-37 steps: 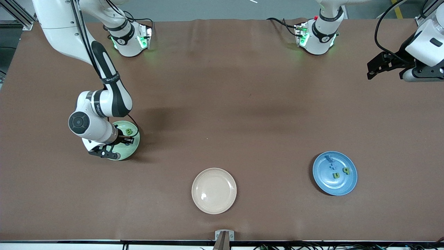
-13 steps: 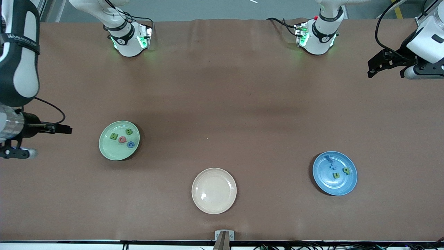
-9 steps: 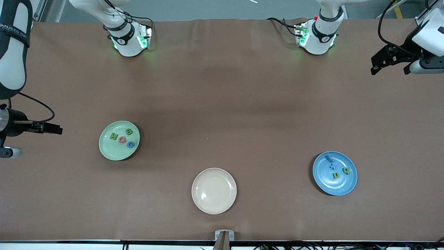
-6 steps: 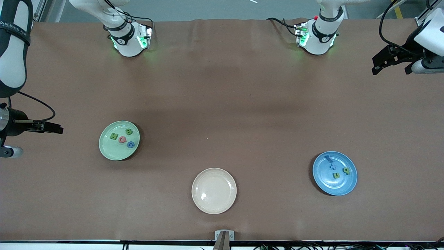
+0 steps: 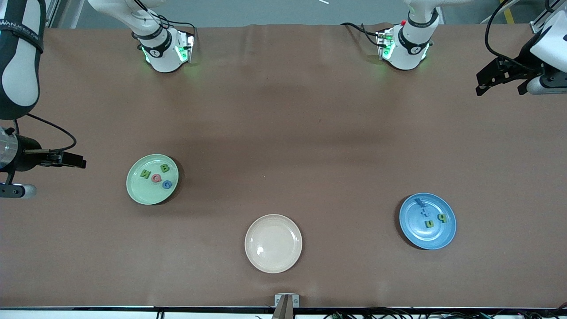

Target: Sort upper and lower case letters into plates

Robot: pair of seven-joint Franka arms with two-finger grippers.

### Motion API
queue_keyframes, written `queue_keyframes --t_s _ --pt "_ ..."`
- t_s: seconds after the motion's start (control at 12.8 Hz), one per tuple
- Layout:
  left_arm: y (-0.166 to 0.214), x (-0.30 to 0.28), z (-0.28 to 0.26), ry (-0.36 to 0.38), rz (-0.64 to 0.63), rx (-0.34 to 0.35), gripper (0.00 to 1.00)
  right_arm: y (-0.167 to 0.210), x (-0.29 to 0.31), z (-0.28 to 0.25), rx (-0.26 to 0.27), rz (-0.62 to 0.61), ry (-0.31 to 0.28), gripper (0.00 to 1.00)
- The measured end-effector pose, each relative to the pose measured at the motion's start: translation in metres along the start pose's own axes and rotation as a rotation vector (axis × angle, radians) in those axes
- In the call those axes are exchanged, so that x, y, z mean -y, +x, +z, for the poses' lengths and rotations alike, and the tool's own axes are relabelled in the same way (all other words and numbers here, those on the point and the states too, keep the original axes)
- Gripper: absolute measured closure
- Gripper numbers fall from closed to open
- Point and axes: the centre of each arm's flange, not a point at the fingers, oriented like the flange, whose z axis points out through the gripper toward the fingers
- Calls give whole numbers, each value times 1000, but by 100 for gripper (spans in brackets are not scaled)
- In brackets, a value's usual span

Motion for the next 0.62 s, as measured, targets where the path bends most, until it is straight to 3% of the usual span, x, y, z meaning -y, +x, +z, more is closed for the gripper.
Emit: queue_keyframes --t_s 0.62 --pt "-2 -1 -2 1 1 -3 0 -73 -4 -25 -62 -35 29 0"
